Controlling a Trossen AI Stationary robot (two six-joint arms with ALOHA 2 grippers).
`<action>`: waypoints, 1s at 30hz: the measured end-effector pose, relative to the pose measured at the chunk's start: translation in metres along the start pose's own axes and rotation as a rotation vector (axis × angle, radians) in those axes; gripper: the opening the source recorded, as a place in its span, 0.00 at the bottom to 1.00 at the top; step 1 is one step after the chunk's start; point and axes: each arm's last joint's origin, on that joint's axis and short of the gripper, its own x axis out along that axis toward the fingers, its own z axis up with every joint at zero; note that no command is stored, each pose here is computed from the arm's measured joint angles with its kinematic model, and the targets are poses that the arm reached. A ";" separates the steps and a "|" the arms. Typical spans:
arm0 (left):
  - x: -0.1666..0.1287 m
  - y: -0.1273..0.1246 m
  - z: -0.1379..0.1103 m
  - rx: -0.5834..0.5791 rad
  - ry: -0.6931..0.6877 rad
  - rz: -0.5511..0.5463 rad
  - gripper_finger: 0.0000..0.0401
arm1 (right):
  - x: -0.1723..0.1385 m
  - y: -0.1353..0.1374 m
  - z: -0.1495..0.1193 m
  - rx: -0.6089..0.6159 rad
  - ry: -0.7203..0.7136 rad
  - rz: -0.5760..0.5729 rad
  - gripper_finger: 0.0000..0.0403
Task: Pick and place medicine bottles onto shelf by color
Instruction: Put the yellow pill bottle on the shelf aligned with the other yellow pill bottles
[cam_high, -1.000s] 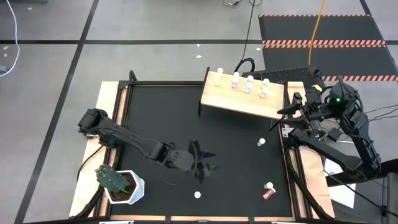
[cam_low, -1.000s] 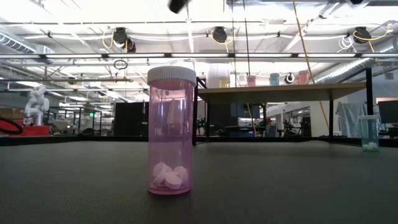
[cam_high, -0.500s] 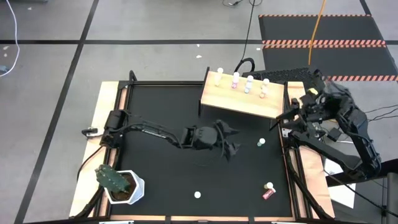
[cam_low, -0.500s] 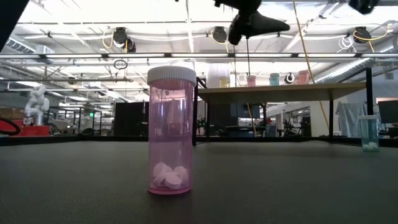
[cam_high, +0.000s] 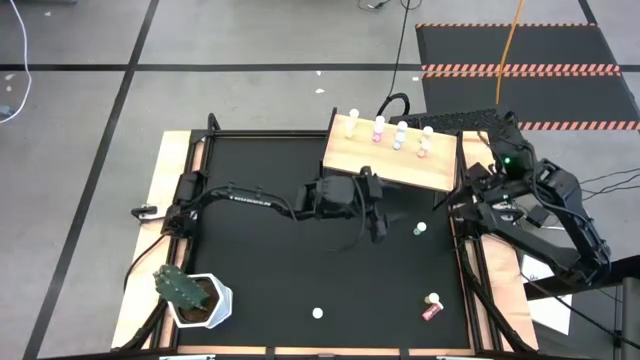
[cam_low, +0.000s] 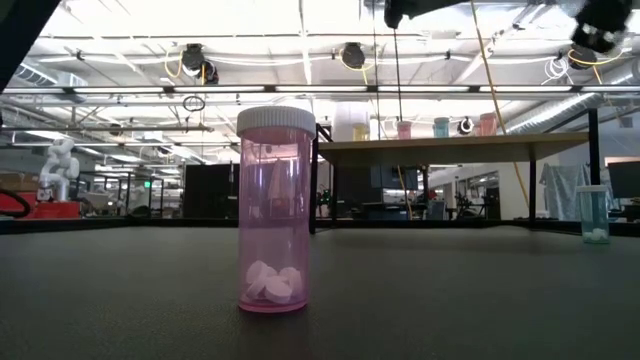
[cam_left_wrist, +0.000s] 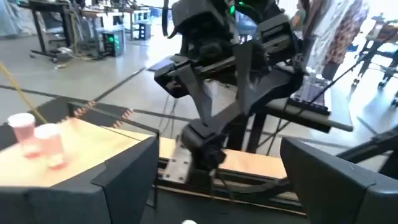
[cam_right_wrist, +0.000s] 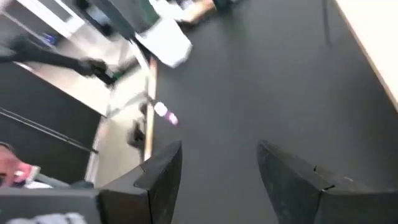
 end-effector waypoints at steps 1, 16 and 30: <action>0.000 0.002 0.003 0.004 0.001 0.005 0.84 | 0.000 0.001 0.006 -0.016 -0.025 0.020 0.50; -0.009 -0.008 0.005 -0.088 0.262 0.113 0.84 | 0.048 0.026 0.086 -0.222 -0.026 0.214 0.50; -0.053 -0.018 0.018 0.031 0.510 0.110 0.84 | 0.157 0.083 0.039 -0.290 0.266 0.039 0.46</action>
